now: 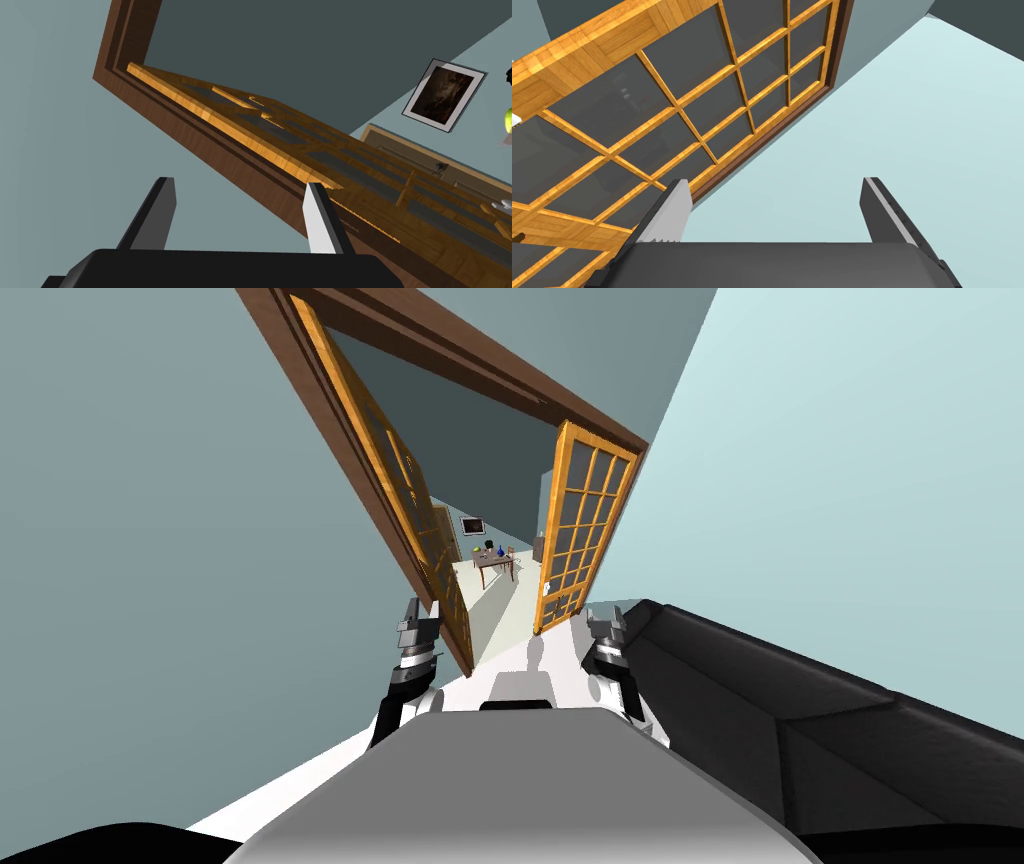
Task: Push the door open
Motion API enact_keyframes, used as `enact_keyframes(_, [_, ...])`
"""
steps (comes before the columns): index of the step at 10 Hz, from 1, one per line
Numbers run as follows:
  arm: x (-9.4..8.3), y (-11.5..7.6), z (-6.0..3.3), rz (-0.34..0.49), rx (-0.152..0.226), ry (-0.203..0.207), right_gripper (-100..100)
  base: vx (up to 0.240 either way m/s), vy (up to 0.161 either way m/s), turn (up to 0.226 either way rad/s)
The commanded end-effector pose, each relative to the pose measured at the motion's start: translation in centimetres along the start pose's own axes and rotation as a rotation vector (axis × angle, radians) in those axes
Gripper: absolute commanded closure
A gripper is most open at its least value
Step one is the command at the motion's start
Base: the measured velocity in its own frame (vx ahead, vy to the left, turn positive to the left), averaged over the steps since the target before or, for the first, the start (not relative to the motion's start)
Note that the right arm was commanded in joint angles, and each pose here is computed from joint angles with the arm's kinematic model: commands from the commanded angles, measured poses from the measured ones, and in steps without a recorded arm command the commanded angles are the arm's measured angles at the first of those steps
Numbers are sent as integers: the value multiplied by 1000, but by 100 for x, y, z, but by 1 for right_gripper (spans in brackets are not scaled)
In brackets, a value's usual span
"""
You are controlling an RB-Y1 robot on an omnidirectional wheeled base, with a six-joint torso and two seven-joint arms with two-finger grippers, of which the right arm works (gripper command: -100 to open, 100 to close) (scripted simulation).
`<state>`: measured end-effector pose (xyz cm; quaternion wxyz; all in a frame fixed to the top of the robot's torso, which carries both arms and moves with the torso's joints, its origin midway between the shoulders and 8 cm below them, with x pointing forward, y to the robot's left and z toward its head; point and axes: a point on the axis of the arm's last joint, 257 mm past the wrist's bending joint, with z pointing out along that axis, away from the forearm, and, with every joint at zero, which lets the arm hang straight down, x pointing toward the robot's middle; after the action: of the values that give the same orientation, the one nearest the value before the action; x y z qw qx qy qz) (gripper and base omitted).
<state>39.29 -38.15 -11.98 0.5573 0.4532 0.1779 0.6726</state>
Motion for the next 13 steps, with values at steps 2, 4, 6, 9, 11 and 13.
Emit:
enact_keyframes(2, [-183,-60,-5,47,0,-36,-100,65,-153,326])
enact_keyframes(4, [-272,-92,-15,69,0,-54,-100,37,-135,213])
enact_keyframes(6, [-408,-141,-35,104,-2,-83,-100,35,-138,360])
enact_keyframes(9, [-590,-203,-67,151,-8,-123,-100,33,-144,252])
enact_keyframes(11, [-725,-247,-96,185,-14,-154,-100,2,-156,322])
enact_keyframes(13, [-857,-293,-132,221,-21,-187,-100,-2,-181,296])
